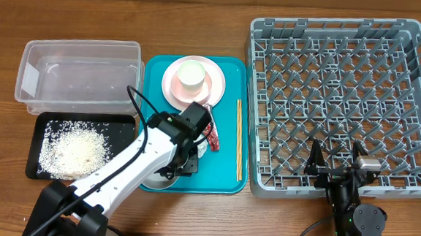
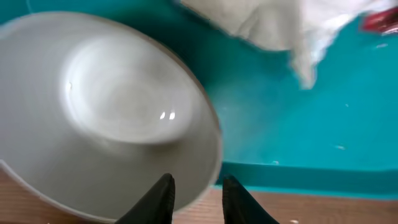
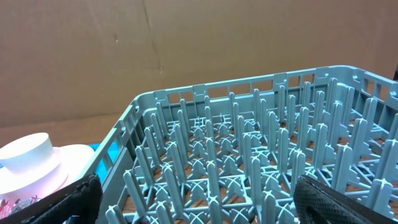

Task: Sort waste into correct bins and load items into the dishwasher
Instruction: 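Grasp the white tissue on the teal tray with the left gripper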

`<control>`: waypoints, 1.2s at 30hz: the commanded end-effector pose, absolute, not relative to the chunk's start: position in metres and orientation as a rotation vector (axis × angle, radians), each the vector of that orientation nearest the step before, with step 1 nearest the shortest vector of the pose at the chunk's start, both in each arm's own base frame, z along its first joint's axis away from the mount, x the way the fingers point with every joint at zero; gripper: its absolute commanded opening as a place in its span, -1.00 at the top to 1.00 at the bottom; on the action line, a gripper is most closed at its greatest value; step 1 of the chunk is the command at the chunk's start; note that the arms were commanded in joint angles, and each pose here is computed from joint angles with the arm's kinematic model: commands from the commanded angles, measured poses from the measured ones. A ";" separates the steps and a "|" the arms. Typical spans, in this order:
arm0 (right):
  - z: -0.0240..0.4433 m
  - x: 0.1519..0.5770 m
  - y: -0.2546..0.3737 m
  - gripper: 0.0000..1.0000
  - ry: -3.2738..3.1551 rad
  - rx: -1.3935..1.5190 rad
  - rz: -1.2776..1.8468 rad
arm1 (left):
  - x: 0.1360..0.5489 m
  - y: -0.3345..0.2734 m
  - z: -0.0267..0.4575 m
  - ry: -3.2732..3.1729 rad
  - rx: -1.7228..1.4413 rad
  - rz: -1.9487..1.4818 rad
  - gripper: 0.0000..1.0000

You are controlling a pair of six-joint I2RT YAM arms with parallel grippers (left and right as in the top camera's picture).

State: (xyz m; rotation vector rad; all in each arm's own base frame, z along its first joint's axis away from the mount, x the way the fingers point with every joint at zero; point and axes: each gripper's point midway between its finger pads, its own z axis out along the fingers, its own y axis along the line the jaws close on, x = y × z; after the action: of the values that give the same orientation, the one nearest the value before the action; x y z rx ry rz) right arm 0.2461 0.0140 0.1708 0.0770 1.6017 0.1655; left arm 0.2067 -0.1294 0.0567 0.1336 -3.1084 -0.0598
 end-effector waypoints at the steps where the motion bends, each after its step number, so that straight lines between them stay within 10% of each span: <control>1: 0.169 0.246 0.014 -1.00 1.597 0.074 0.164 | 0.246 -0.156 0.108 -3.238 0.157 0.118 0.45; 13: 0.169 0.246 0.014 -0.99 1.597 0.074 0.164 | 0.309 -0.207 0.161 -3.413 0.409 0.501 0.33; 29: 0.169 0.246 0.014 -1.00 1.597 0.074 0.164 | 0.312 -0.163 0.084 -3.345 0.472 -0.142 0.27; 36: 0.169 0.246 0.014 -1.00 1.597 0.074 0.164 | 0.319 -0.142 0.082 -3.312 0.590 -0.163 -0.08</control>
State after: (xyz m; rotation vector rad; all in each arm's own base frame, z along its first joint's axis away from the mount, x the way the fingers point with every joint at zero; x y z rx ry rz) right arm 0.2461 0.0140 0.1707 0.0771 1.6020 0.1655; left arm 0.3123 -0.1566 0.0823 0.4969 -3.3077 -0.1016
